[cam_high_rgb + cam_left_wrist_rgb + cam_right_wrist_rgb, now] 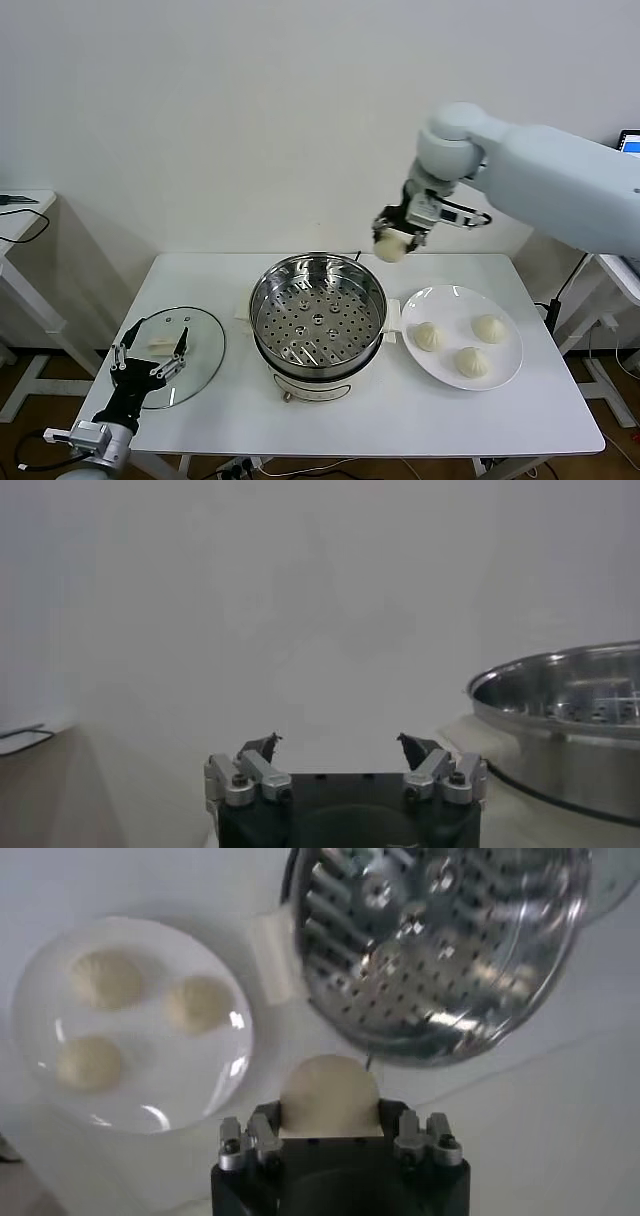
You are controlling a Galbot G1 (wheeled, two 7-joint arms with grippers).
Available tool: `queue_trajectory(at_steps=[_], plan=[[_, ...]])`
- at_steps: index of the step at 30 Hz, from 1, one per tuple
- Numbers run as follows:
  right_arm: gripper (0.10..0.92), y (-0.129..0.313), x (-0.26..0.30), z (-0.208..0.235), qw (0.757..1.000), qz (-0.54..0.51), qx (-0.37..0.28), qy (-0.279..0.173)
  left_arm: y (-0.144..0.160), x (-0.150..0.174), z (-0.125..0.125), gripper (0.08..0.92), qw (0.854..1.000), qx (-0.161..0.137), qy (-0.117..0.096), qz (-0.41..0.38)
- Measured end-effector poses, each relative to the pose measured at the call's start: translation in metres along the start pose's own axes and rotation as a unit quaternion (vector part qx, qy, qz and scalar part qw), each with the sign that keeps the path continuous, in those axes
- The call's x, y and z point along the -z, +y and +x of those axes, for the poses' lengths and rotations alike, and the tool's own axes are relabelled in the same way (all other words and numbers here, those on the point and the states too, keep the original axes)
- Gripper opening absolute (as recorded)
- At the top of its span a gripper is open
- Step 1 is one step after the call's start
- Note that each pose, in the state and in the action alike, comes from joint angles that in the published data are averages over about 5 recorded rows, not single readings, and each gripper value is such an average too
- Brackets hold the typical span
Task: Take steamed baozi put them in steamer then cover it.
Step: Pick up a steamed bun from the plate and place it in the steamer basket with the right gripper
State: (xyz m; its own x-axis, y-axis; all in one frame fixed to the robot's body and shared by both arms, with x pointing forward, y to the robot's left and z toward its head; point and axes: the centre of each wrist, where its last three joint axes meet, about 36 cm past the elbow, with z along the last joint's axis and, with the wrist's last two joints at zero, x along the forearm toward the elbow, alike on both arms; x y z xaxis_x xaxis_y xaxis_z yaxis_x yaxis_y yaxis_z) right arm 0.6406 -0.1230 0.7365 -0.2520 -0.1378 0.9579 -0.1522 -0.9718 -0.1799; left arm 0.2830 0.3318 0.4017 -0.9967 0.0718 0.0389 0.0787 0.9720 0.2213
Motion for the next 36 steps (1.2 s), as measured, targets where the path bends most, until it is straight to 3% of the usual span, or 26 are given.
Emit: queue_trajectory(at_steps=[14, 30, 36], plan=[[0.645, -0.063, 0.007, -0.079, 0.998, 0.055, 0.008, -0.038, 0.012, -0.004, 0.002, 0.823, 1.000, 0.009, 0.007, -0.006], [0.648, -0.071, 0.003, -0.143, 0.997, 0.034, 0.020, -0.060, 0.015, -0.005, 0.002, 0.823, 1.000, 0.011, 0.007, -0.006], [0.742, -0.070, 0.003, -0.155, 0.997, 0.030, 0.020, -0.063, 0.015, -0.006, 0.002, 0.823, 1.000, 0.011, 0.007, -0.006]])
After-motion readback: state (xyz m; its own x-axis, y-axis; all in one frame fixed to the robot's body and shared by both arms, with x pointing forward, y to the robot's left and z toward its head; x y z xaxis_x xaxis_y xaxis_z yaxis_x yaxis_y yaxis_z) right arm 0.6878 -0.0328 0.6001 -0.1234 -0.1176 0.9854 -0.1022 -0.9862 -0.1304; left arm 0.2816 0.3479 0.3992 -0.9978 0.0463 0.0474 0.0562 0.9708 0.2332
